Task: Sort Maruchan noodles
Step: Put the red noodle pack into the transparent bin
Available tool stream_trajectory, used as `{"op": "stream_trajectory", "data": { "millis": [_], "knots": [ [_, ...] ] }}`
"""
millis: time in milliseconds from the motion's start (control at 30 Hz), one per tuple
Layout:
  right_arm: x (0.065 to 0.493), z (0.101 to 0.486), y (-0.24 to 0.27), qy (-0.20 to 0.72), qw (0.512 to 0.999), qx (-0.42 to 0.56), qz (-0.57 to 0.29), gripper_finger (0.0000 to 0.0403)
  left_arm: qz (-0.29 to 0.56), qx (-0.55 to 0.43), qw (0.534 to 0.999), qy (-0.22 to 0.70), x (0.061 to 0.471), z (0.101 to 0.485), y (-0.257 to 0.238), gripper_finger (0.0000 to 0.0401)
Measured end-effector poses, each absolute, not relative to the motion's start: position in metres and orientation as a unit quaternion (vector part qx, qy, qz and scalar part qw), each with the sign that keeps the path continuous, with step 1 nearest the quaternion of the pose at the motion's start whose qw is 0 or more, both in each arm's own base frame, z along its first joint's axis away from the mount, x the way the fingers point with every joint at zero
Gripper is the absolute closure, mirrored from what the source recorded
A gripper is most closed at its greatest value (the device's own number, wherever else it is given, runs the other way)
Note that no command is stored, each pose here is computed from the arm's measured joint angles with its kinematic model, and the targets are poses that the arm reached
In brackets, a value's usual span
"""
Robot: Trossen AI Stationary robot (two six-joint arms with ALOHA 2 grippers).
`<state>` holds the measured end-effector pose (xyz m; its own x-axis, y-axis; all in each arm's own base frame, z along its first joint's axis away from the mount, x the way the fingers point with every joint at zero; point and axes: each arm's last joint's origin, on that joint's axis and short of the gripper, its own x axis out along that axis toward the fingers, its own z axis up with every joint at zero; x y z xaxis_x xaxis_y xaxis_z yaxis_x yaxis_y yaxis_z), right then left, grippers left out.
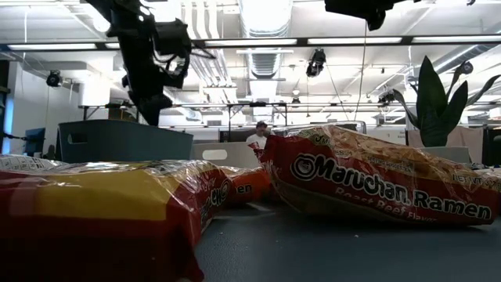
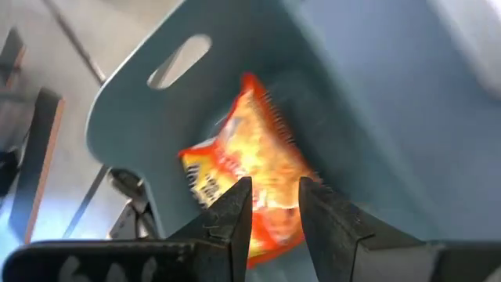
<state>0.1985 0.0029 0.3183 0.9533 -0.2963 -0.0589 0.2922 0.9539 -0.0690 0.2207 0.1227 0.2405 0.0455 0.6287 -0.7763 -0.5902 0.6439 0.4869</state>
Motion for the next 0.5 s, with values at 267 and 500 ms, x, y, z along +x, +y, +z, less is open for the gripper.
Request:
{"op": "stream_trajectory", "data": {
  "millis": [267, 500],
  "knots": [
    [0.207, 0.311, 0.003, 0.052, 0.987, -0.024, -0.149, 0.0307, 0.316, 0.076, 0.804, 0.498, 0.236, 0.260, 0.067, 0.0312],
    [0.230, 0.287, 0.005, 0.102, 0.984, 0.019, -0.148, 0.0307, 0.043, 0.147, 0.927, 0.343, 0.226, 0.259, 0.012, 0.0323]
  ]
}}
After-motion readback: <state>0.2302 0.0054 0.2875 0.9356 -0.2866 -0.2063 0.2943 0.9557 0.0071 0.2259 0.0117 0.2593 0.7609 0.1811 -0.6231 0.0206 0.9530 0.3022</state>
